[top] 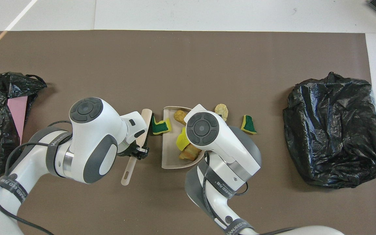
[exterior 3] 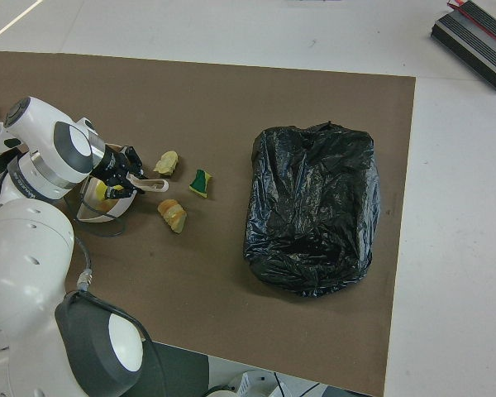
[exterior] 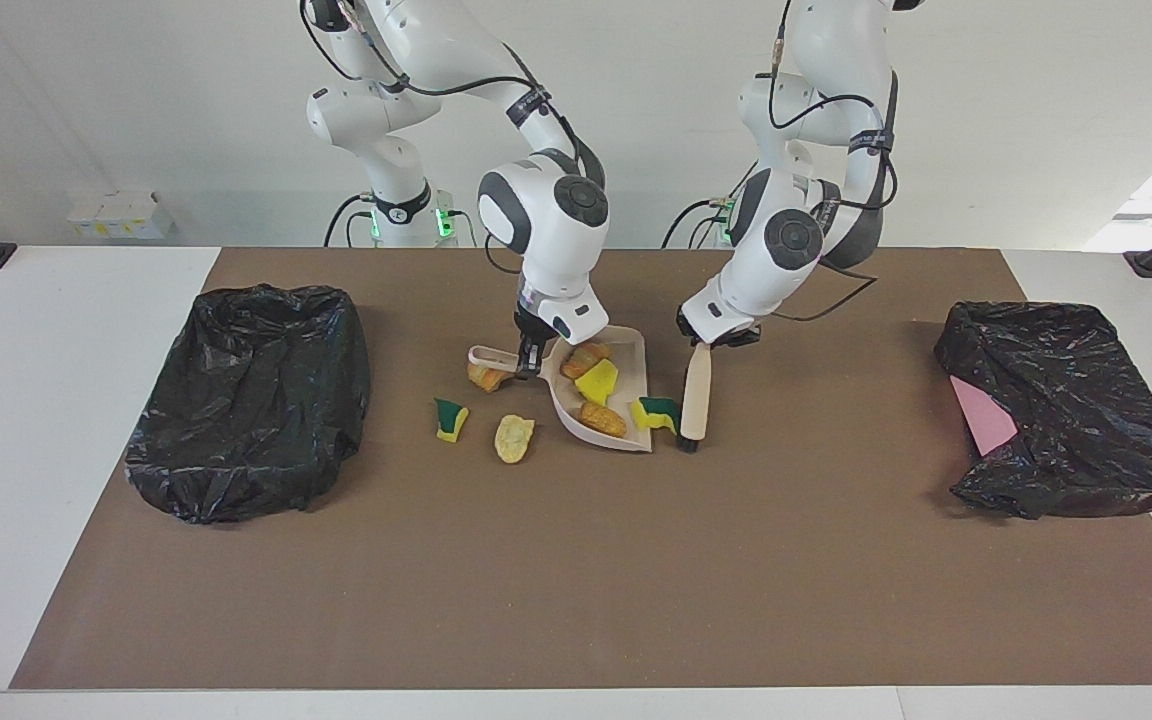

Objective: Sweep and dump trash in bin

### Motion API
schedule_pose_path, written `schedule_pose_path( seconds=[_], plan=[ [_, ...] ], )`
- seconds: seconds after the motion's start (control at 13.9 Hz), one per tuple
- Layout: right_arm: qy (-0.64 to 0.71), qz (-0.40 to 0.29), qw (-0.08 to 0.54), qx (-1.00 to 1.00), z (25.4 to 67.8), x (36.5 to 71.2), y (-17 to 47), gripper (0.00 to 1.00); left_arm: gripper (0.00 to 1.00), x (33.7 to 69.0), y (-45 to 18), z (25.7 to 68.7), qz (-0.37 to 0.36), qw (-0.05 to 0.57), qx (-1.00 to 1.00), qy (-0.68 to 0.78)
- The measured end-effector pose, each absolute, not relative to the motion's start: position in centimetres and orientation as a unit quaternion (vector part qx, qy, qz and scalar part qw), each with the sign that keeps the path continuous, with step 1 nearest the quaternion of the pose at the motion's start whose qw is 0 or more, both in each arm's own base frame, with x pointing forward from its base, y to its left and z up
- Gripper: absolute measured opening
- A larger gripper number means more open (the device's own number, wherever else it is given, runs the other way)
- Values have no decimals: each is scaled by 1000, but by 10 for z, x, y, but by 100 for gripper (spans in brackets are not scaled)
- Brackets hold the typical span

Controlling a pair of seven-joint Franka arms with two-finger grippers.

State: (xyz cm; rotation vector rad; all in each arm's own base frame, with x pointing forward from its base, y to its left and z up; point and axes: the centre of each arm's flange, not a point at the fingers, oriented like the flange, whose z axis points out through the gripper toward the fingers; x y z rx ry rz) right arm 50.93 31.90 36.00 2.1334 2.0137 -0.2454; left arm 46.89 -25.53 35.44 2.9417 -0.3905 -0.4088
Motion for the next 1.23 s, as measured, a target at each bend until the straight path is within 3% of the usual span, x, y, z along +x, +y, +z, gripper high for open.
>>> schedule_pose_path(
  seconds=[0.36,0.65,1.23],
  plan=[
    [681,-84,99,721,359,509,319,31,26,448,-290,379,-141,124,978,-86],
    [687,-84,97,715,362,512,314,31,26,419,-330,387,-149,111,982,-39],
    [726,-61,92,679,421,547,230,31,26,475,-256,400,-97,124,985,65]
  ],
)
